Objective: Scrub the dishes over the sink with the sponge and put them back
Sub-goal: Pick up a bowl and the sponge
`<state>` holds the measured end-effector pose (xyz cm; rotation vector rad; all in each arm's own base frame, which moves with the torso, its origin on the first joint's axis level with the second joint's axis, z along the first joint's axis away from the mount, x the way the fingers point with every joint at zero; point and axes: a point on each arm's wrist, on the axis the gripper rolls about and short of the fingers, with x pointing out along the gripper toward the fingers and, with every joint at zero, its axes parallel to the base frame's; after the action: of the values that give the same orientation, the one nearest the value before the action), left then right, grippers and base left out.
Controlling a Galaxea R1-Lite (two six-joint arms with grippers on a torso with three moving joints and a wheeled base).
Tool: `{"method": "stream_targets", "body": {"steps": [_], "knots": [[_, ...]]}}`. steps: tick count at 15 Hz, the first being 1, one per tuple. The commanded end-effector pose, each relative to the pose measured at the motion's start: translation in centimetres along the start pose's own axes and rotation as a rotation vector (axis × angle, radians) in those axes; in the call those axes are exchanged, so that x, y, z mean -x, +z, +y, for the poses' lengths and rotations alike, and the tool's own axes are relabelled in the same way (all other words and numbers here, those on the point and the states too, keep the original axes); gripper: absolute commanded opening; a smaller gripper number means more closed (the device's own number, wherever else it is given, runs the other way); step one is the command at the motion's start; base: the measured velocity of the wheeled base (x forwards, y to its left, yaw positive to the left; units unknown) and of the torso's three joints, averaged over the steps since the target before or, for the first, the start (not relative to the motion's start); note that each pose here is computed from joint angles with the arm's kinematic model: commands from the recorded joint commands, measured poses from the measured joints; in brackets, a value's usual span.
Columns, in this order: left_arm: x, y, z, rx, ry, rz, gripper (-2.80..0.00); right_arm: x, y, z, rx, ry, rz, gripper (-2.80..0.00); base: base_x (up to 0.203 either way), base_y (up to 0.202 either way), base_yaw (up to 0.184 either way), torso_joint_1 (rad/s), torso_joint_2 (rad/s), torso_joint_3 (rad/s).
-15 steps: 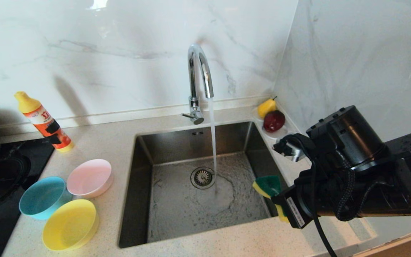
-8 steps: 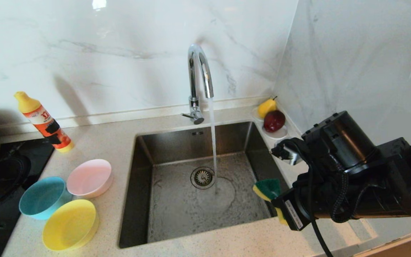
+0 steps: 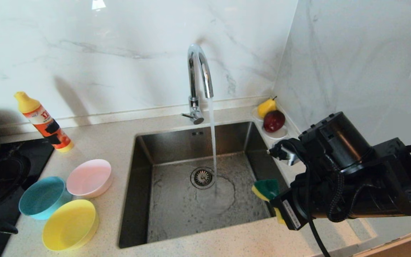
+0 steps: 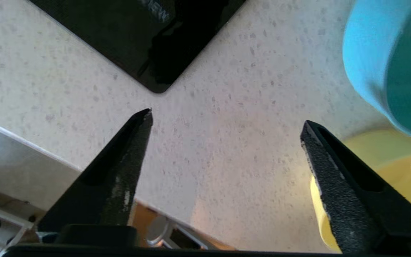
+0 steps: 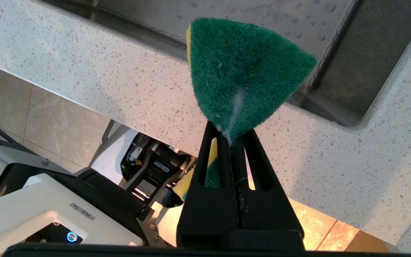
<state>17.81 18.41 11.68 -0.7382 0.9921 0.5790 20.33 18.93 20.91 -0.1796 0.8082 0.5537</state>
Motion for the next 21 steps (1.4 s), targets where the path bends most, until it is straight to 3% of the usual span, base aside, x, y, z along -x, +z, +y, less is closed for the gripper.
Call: {"method": "stream_targets", "body": {"steps": [1,4,7,10,17,21], "knots": [[-1.0,-0.4,0.3,0.007,0.003,0.021,0.0,-0.1,0.0,0.0,-0.001,0.0,-0.009,-2.8,0.0,0.0,0.0,0.0,0.0,0.0],[-0.3,-0.1,0.1,0.027,-0.016,-0.029,0.0,-0.1,0.0,-0.1,-0.004,-0.003,-0.015,-2.8,0.0,0.0,0.0,0.0,0.0,0.0],[2.7,-0.6,-0.8,0.025,-0.116,-0.077,0.0,-0.2,0.0,-0.2,-0.007,-0.006,-0.014,-2.8,0.0,0.0,0.0,0.0,0.0,0.0],[4.7,0.8,-1.7,0.029,-0.187,-0.083,0.0,-0.3,0.0,-0.2,-0.008,-0.005,-0.011,-2.8,0.0,0.0,0.0,0.0,0.0,0.0],[-1.4,3.1,-0.4,0.136,-0.168,-0.006,0.0,-1.4,-0.2,-0.5,-0.016,-0.018,0.019,-2.8,0.0,0.0,0.0,0.0,0.0,0.0],[-1.5,2.9,-0.6,0.132,-0.169,0.001,0.0,-1.4,-0.1,-0.5,-0.016,-0.016,0.017,-2.8,0.0,0.0,0.0,0.0,0.0,0.0]]}}
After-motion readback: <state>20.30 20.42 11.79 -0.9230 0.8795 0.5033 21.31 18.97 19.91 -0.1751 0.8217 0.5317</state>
